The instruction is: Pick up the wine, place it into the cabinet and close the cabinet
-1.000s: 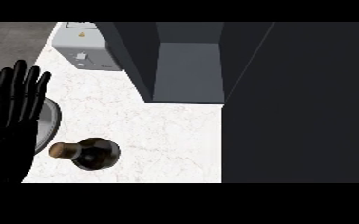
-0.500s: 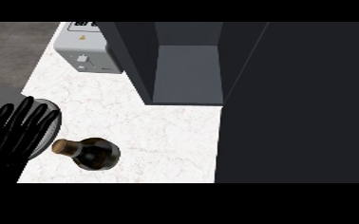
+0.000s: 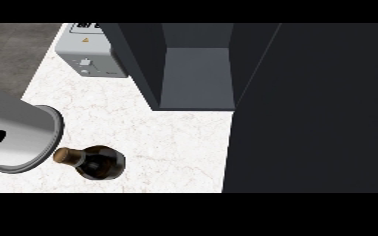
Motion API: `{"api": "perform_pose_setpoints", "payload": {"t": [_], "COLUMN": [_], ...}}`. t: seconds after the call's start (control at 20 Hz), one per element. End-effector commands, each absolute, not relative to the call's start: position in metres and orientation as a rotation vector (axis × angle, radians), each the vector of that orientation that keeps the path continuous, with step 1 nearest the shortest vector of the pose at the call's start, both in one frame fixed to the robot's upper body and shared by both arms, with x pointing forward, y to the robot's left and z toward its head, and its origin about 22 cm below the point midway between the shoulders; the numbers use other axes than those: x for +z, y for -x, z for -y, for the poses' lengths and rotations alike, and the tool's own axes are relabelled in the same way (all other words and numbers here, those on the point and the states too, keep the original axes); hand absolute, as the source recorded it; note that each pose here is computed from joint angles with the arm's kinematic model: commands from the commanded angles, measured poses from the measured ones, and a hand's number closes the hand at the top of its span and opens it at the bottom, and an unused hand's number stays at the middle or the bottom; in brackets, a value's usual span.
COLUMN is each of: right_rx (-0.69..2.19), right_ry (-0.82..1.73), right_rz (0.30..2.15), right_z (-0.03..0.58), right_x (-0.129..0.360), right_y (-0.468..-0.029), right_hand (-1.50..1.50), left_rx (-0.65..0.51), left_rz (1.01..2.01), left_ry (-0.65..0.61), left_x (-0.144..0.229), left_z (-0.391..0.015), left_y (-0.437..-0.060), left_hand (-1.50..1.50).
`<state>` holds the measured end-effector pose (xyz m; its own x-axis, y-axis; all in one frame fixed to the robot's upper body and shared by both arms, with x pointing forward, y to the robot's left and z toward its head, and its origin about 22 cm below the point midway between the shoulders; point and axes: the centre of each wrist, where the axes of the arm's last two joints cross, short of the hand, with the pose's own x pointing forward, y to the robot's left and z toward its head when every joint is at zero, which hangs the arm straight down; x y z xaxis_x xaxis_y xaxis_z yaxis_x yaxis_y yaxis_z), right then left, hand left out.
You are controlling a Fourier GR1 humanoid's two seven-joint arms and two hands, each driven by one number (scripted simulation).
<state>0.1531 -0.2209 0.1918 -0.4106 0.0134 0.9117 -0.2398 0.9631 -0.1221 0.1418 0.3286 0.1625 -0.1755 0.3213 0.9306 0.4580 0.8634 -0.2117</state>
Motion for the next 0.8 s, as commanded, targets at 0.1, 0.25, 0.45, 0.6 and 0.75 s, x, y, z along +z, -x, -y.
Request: {"api": "perform_pose_setpoints", "payload": {"t": [0.1, 0.25, 0.45, 0.6, 0.75], "right_rx": [0.274, 0.268, 0.294, 0.263, 0.256], "right_ry": [-0.221, -0.207, -0.202, -0.190, -0.224], "right_rz": [1.987, 1.991, 1.989, 1.990, 1.993], "right_z": [0.216, 0.211, 0.212, 0.217, 0.209], "right_x": [0.217, 0.238, 0.245, 0.249, 0.254], "right_y": [-0.132, -0.131, -0.132, -0.135, -0.127], "right_hand": [-1.50, -1.50, -1.50, -1.50, -1.50], "left_rx": [-0.120, -0.124, -0.129, -0.127, -0.101], "left_rz": [1.750, 1.757, 1.725, 1.721, 1.724], "left_ry": [0.600, 0.592, 0.574, 0.565, 0.530], "left_x": [0.179, 0.194, 0.183, 0.185, 0.200], "left_z": [-0.343, -0.336, -0.340, -0.335, -0.334], "left_y": [-0.128, -0.131, -0.138, -0.134, -0.144], "left_hand": [-1.50, -1.50, -1.50, -1.50, -1.50]}}
